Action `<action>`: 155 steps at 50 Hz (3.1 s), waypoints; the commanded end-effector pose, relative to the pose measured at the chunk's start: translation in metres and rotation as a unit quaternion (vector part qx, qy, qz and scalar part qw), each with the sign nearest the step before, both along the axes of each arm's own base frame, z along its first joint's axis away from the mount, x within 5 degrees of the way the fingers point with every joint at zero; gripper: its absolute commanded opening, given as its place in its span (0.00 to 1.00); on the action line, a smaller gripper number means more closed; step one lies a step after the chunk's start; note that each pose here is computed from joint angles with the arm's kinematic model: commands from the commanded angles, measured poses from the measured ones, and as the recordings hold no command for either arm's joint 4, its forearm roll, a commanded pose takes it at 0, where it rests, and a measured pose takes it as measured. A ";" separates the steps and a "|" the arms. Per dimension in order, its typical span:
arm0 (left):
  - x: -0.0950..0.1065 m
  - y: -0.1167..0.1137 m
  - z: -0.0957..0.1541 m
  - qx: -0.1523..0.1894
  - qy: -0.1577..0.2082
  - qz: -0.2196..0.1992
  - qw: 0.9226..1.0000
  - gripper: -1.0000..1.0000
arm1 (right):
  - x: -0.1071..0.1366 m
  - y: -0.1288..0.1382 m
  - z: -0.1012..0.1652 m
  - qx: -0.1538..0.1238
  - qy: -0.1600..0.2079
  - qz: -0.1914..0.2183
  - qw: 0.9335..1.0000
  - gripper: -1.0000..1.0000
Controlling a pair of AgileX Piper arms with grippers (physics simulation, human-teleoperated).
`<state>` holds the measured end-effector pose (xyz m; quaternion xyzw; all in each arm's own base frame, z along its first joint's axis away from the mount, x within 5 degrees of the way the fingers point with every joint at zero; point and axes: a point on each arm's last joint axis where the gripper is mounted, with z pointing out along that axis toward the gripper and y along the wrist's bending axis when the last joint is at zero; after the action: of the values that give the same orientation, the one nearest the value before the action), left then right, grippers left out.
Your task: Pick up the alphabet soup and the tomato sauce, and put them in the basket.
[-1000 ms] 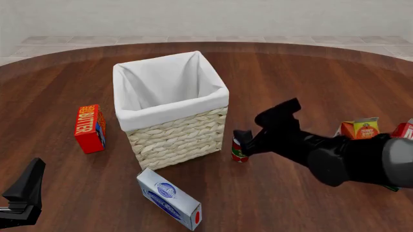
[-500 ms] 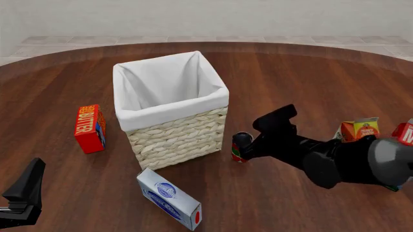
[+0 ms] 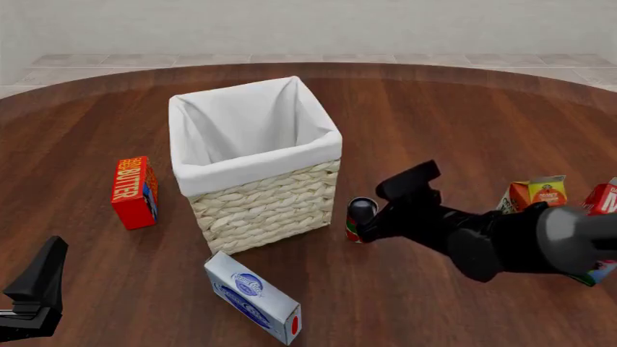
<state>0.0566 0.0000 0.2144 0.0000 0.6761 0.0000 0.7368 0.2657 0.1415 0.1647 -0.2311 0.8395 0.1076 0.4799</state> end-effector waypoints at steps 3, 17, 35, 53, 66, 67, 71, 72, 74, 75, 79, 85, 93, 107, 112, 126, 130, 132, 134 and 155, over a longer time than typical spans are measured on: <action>0.000 0.000 0.000 0.000 0.000 0.000 1.000 1.00 | 0.002 0.001 -0.010 -0.005 0.009 0.000 1.000 1.00; 0.000 0.000 0.000 0.000 0.000 0.000 1.000 1.00 | 0.002 0.000 -0.017 -0.005 0.015 -0.003 1.000 1.00; 0.000 0.000 0.000 0.000 0.000 0.000 1.000 1.00 | 0.003 0.001 -0.027 -0.009 0.022 -0.003 1.000 1.00; 0.000 0.000 0.000 0.000 0.000 0.000 1.000 1.00 | 0.008 0.003 -0.035 -0.010 0.026 -0.003 1.000 1.00; 0.000 0.000 0.000 0.000 0.000 0.000 1.000 1.00 | 0.009 0.005 -0.039 -0.010 0.030 -0.003 0.999 1.00; 0.000 0.000 0.000 0.000 0.000 0.000 1.000 1.00 | 0.008 0.005 -0.039 -0.009 0.031 -0.003 0.999 1.00; 0.000 0.000 0.000 0.000 0.000 0.000 1.000 1.00 | 0.009 0.005 -0.040 -0.010 0.032 -0.004 0.999 1.00; 0.000 0.000 0.000 0.000 0.000 0.000 1.000 1.00 | 0.009 0.005 -0.041 -0.010 0.032 -0.004 0.999 1.00; 0.000 0.000 0.000 0.000 0.000 0.000 1.000 1.00 | 0.009 0.005 -0.041 -0.010 0.032 -0.004 0.999 1.00; 0.000 0.000 0.000 0.000 0.000 0.000 1.000 1.00 | 0.009 0.005 -0.041 -0.010 0.032 -0.004 0.999 1.00; 0.000 0.000 0.000 0.000 0.000 0.000 1.000 1.00 | 0.009 0.005 -0.042 -0.013 0.032 -0.002 0.999 1.00; 0.000 0.000 0.000 0.000 0.000 0.000 1.000 1.00 | 0.012 0.003 -0.037 -0.015 0.022 -0.003 1.000 0.00; 0.000 0.000 0.000 0.000 0.000 0.000 1.000 1.00 | 0.014 0.001 -0.034 -0.014 0.017 -0.005 1.000 0.00; 0.000 0.000 0.000 0.000 0.000 0.000 1.000 1.00 | 0.010 -0.001 -0.027 -0.011 0.011 -0.006 1.000 0.00; 0.000 0.000 0.000 0.000 0.000 0.000 1.000 1.00 | 0.009 -0.004 -0.022 -0.009 0.006 -0.009 1.000 0.00; 0.000 0.000 0.000 0.000 0.000 0.000 1.000 1.00 | 0.004 -0.007 -0.009 -0.008 -0.005 -0.008 1.000 0.00; 0.000 0.000 0.000 0.000 0.000 0.000 1.000 1.00 | 0.002 -0.008 -0.003 -0.006 -0.010 -0.008 1.000 0.00; 0.000 0.000 0.000 0.000 0.000 0.000 1.000 1.00 | 0.000 -0.010 0.002 -0.005 -0.015 -0.008 1.000 0.00; 0.000 0.000 0.000 0.000 0.000 0.000 1.000 1.00 | -0.001 -0.011 0.007 -0.005 -0.018 -0.008 1.000 0.00; 0.000 0.000 0.000 0.000 0.000 0.000 1.000 1.00 | -0.005 -0.020 0.050 -0.010 -0.051 -0.010 0.999 0.00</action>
<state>0.0566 0.0000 0.2144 0.0000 0.6761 0.0000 0.7368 0.2619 0.1249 0.1957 -0.2379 0.8231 0.0839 0.5087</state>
